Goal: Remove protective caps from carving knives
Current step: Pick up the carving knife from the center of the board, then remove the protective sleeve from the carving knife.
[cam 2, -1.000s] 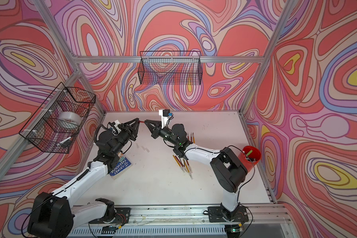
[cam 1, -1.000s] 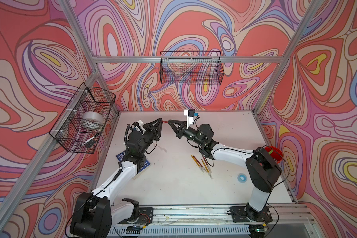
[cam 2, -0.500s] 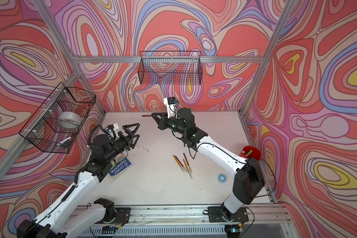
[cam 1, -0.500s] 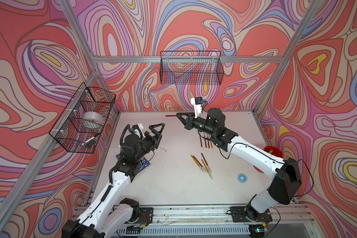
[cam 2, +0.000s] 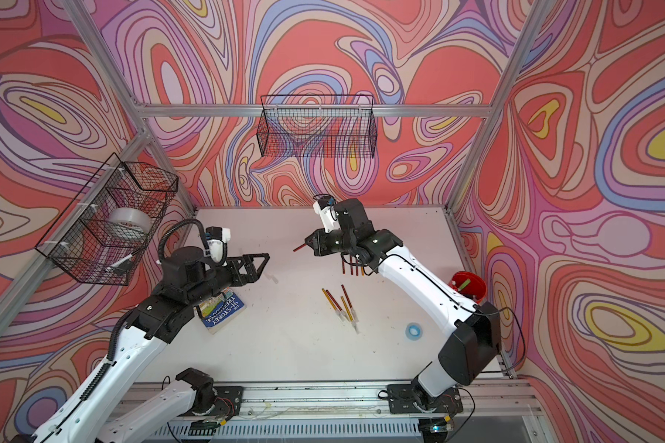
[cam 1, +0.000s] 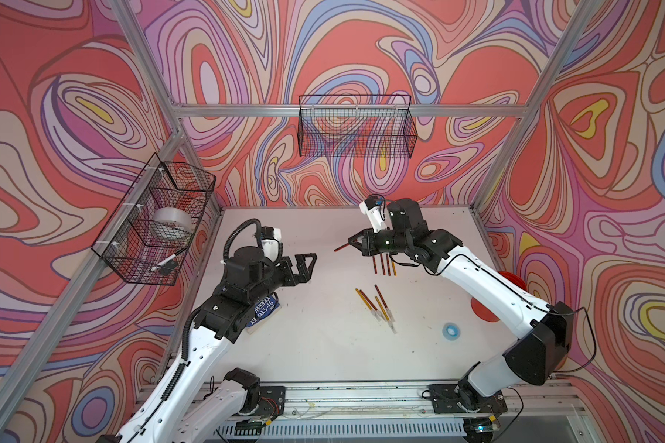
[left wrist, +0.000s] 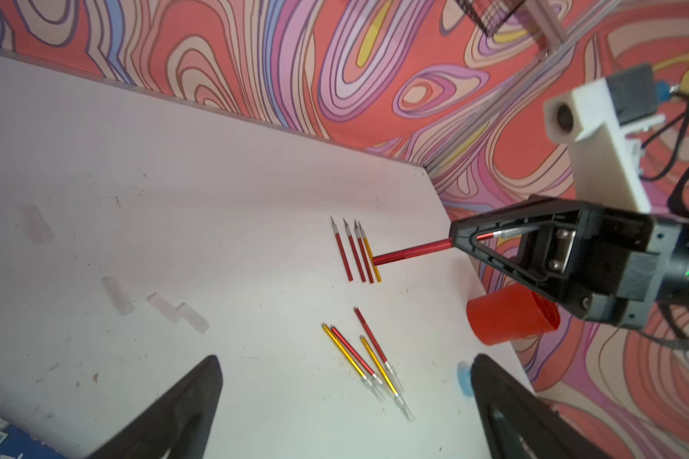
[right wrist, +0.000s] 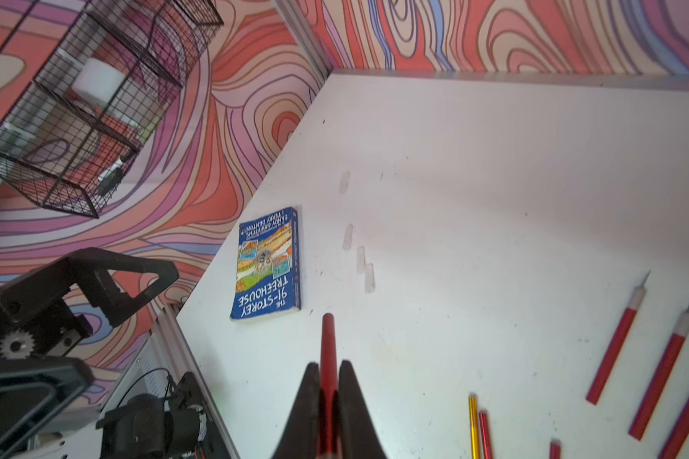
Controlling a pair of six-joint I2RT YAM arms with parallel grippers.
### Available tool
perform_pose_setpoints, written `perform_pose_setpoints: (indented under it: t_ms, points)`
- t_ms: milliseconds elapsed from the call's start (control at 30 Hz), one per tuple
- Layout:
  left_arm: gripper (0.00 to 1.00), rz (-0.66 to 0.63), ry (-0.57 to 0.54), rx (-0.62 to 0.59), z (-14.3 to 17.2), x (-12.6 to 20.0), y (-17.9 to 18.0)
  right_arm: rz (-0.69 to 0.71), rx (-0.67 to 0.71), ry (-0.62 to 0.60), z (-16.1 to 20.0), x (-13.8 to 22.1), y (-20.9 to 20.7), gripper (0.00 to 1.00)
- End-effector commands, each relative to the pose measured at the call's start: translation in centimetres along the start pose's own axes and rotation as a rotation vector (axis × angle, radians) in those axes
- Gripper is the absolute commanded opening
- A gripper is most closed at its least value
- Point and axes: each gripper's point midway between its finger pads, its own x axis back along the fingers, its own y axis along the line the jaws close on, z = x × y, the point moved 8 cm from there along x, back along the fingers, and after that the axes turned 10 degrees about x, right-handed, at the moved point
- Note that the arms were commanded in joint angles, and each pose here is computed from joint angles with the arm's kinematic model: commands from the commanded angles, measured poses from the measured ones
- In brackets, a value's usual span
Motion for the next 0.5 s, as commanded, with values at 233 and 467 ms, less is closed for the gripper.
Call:
perform_pose_setpoints:
  t_ms: [233,467]
  points:
    - [0.94,0.004,0.137,-0.312,2.8,-2.9,-2.3,-0.136,-0.028,0.167,1.1,-0.7,0.9,0.00]
    - [0.82,-0.013,0.219,-0.450,4.2,-5.9,-4.8,-0.134,-0.031,0.209,1.7,-0.5,0.9,0.00]
